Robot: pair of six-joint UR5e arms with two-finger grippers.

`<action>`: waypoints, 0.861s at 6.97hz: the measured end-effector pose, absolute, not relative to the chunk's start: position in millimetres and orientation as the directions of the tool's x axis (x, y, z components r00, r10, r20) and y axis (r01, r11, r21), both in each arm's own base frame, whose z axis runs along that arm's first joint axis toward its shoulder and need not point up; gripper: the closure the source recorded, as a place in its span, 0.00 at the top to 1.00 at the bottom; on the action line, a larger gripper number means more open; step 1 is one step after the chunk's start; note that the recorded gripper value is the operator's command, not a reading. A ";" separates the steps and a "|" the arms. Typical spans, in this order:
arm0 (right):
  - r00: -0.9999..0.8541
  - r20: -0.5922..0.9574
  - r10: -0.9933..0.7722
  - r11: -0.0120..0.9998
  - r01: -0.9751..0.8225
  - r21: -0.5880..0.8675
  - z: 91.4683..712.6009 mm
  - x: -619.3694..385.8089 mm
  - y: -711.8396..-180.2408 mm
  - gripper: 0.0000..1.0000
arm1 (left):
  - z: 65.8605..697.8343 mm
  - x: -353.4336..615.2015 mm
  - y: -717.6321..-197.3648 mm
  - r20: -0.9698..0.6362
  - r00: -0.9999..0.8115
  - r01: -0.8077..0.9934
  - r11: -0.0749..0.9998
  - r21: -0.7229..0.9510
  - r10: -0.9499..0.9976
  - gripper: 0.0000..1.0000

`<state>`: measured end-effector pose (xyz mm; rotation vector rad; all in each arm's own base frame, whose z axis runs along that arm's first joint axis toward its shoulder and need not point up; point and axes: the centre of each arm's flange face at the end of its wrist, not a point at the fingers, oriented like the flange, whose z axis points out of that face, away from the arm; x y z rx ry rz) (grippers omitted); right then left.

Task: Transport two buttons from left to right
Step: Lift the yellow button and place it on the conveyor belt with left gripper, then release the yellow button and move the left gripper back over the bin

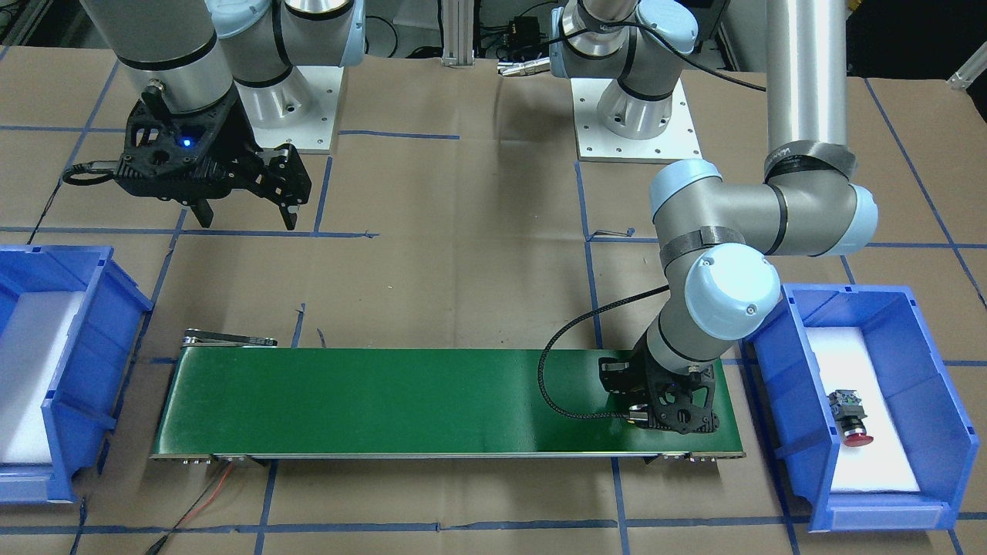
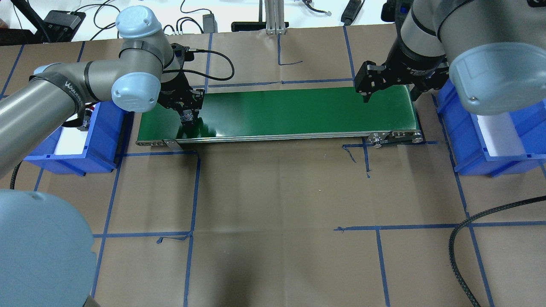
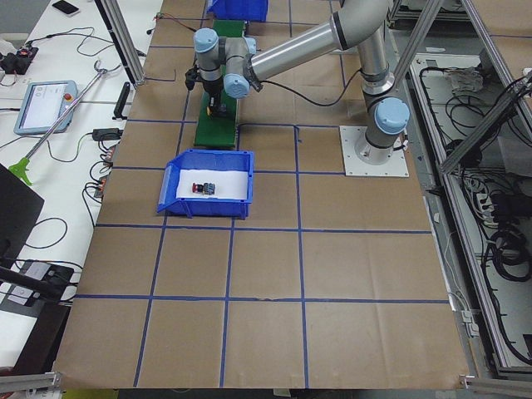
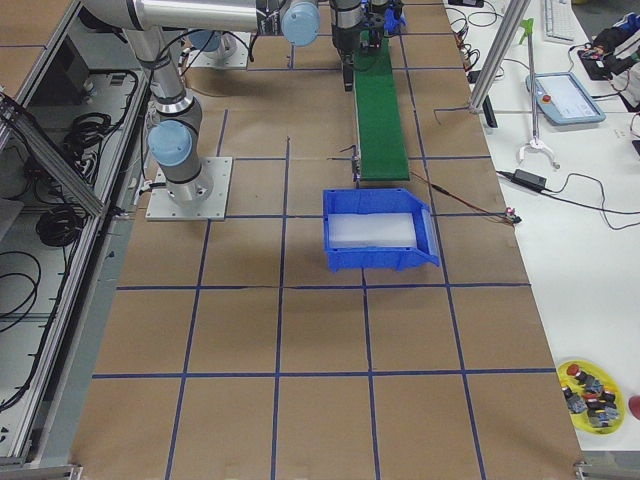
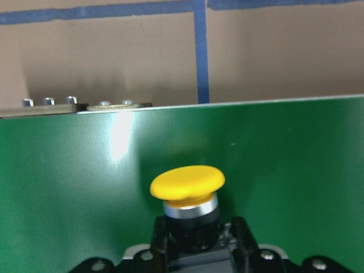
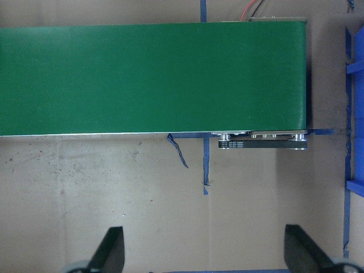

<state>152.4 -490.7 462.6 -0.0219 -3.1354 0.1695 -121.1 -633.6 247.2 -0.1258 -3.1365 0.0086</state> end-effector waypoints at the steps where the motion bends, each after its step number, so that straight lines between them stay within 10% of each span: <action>1: -1.000 0.002 0.015 0.994 0.014 -0.107 462.4 152.1 -490.6 1.00 | 245.2 -121.1 -633.0 0.003 -0.996 0.084 0.996 -0.020 0.084 1.00; 6: -1.000 0.001 0.014 0.994 0.014 -0.106 461.5 152.5 -491.1 1.00 | 322.5 -114.0 -646.1 -0.001 -0.997 0.080 0.993 -0.081 0.080 1.00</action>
